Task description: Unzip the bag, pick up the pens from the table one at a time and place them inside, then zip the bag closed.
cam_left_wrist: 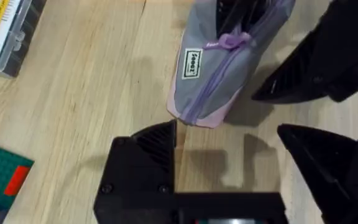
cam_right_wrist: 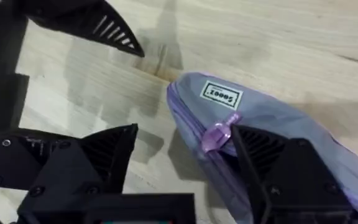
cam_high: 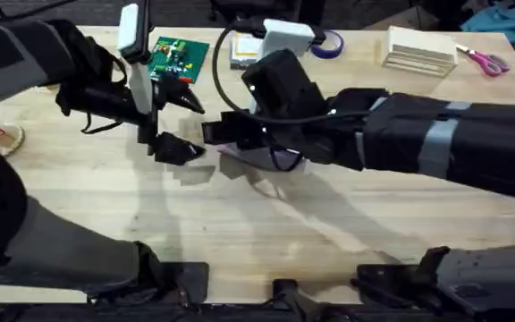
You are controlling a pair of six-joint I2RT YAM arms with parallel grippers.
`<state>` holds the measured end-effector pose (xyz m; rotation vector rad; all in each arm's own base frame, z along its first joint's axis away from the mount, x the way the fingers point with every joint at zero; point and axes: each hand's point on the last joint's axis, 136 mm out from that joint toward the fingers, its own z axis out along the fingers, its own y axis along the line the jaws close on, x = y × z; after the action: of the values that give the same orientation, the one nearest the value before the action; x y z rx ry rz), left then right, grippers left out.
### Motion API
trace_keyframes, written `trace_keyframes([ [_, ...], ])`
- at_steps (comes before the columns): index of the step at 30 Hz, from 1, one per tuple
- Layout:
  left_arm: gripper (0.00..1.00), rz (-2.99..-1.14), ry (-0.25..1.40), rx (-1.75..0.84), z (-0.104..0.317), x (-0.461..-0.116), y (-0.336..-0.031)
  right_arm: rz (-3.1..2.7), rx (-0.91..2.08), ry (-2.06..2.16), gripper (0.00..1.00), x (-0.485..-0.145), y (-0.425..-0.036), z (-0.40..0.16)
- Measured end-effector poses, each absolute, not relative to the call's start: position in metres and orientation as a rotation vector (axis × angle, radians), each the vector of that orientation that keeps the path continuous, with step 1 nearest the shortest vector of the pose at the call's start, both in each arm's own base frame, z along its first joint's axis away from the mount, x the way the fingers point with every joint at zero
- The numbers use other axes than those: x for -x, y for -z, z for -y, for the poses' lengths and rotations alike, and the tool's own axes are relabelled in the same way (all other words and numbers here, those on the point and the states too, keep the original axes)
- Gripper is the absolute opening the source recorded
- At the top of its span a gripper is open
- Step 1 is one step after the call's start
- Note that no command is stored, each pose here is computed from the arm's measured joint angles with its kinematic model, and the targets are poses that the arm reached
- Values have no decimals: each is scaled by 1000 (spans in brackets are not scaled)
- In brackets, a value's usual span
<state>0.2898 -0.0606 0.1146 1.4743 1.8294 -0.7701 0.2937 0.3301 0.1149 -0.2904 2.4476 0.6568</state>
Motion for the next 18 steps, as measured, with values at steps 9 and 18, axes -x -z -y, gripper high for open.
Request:
trace_keyframes([
  [9,993,-1829,770,-1474,61,-290,-115,-2451,282,-650,642,-294,-114,-330],
  [18,994,-1830,770,-1474,61,-290,-115,-2451,273,-649,417,-294,-114,-329],
])
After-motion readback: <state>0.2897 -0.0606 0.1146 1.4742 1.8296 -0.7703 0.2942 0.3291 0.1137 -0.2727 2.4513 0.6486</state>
